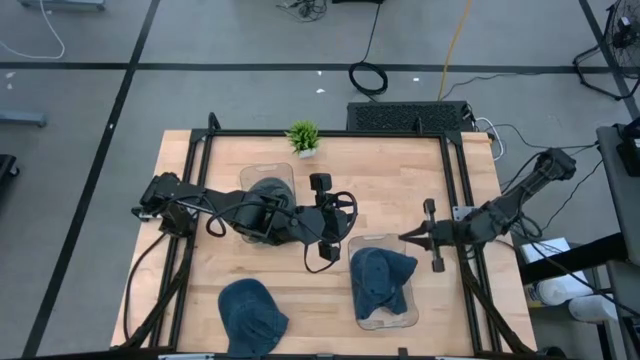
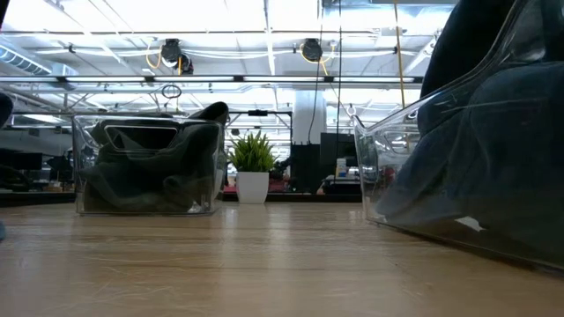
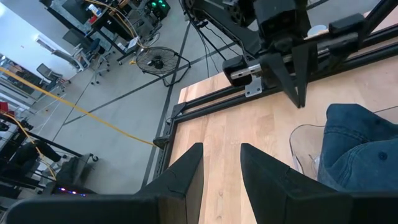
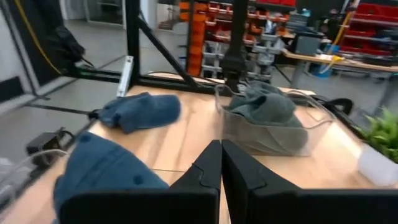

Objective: Pick & Place hat
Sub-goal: Put the blue cap into the bottom transparent bin

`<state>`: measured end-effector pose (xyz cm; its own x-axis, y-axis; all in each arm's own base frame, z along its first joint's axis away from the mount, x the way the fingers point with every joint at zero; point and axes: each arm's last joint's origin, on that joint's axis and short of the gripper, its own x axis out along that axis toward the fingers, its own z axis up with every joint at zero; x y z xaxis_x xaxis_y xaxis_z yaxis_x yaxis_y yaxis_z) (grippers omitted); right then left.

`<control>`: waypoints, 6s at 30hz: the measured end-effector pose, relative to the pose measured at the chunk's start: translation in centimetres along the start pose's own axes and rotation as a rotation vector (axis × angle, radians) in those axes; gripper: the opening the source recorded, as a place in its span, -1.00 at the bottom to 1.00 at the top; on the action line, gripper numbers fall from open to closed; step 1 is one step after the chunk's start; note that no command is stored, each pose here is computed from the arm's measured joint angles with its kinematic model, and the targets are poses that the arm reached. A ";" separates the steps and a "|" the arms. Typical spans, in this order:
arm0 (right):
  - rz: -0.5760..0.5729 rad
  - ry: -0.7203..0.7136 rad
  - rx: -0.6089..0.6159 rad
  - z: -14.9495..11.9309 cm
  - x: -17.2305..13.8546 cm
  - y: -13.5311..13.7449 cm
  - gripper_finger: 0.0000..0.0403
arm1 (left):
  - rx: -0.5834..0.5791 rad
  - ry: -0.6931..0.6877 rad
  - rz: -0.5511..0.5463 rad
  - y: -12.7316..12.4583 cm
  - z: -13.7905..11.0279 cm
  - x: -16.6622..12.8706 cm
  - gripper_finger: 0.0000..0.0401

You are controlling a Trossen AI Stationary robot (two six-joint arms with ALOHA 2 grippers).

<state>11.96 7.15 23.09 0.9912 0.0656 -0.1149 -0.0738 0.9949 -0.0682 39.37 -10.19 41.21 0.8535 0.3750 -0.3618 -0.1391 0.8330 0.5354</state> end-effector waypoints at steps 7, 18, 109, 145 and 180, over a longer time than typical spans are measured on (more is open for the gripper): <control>0.029 -0.008 -0.016 0.1 -0.3 -0.2 -1.00 | 0.000 0.000 0.000 0.0 0.0 0.0 -0.42; 0.029 -0.017 -0.023 0.2 -0.4 -0.3 -1.00 | 0.000 0.000 0.000 0.0 0.0 0.0 -0.42; 0.065 -0.211 0.092 -1.1 0.4 -4.3 -1.00 | 0.001 -0.004 0.002 0.0 0.1 0.0 -0.42; 0.028 -0.217 0.093 -1.2 -1.2 -5.0 -1.00 | -0.141 0.069 0.127 2.9 -0.6 -1.9 -0.42; 0.027 -0.218 0.110 -1.2 -1.2 -5.1 -1.00 | -0.590 -0.224 -0.177 2.1 -20.6 -9.8 -0.43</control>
<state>10.99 1.94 22.37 0.9903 0.0948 0.1018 -0.0995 0.9942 0.0418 20.35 -3.79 30.21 0.9639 0.1706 -0.2043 -0.1841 0.9817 -0.0490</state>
